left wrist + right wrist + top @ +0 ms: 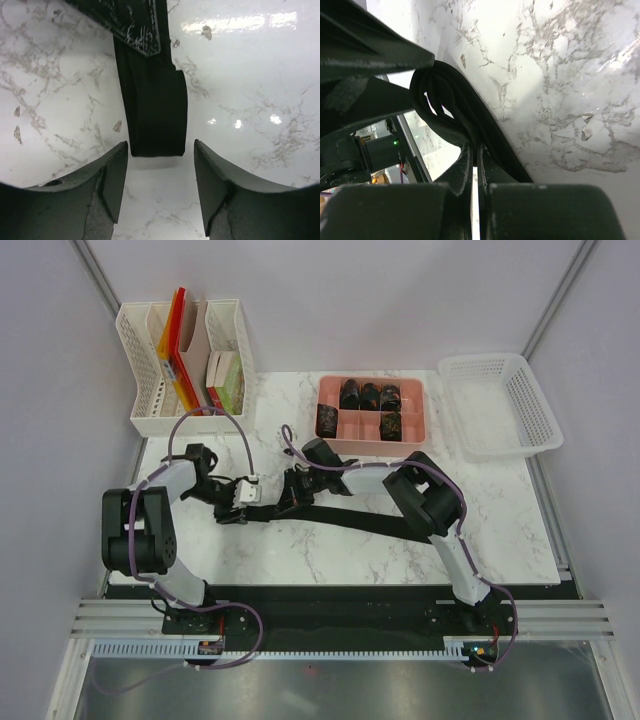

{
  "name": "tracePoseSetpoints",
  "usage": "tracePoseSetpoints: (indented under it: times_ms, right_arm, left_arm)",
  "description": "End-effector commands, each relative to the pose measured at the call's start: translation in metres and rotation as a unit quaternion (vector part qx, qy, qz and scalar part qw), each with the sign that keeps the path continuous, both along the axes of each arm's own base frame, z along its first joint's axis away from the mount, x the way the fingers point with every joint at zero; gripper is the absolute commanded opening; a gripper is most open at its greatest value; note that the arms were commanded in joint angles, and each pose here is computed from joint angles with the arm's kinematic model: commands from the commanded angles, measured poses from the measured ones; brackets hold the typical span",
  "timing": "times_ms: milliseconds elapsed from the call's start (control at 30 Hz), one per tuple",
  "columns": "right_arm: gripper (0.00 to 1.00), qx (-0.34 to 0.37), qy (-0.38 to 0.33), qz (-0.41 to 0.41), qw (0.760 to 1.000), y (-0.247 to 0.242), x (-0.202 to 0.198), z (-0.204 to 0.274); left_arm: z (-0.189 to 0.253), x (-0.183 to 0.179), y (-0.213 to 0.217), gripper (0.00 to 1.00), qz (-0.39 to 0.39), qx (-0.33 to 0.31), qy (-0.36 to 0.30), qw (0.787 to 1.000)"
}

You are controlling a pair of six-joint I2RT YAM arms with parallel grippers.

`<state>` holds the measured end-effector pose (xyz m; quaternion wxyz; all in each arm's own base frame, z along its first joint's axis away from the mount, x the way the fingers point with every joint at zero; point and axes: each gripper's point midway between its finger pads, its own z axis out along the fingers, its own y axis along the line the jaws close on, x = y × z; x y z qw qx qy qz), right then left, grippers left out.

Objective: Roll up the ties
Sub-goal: Roll the tie at the center of the board.

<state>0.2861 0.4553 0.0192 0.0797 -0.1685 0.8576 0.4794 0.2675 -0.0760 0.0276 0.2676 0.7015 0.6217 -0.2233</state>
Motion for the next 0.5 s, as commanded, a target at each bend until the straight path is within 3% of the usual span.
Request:
tracePoseSetpoints:
  times_ms: [0, 300, 467]
  right_arm:
    - [0.0, -0.066, 0.005, -0.019, 0.998, -0.018, 0.005, -0.045]
    - [0.0, -0.066, 0.013, -0.016, 0.998, -0.015, 0.004, -0.051]
    - [0.0, -0.082, 0.021, -0.016, 0.996, -0.021, 0.0, -0.056]
  left_arm:
    - [0.005, 0.009, 0.005, 0.65, 0.016, -0.008, -0.005, 1.0]
    - [-0.003, 0.023, 0.002, 0.7, 0.032, -0.006, -0.045, 0.998]
    - [-0.001, 0.025, 0.003, 0.51, 0.034, 0.002, -0.047, 0.998]
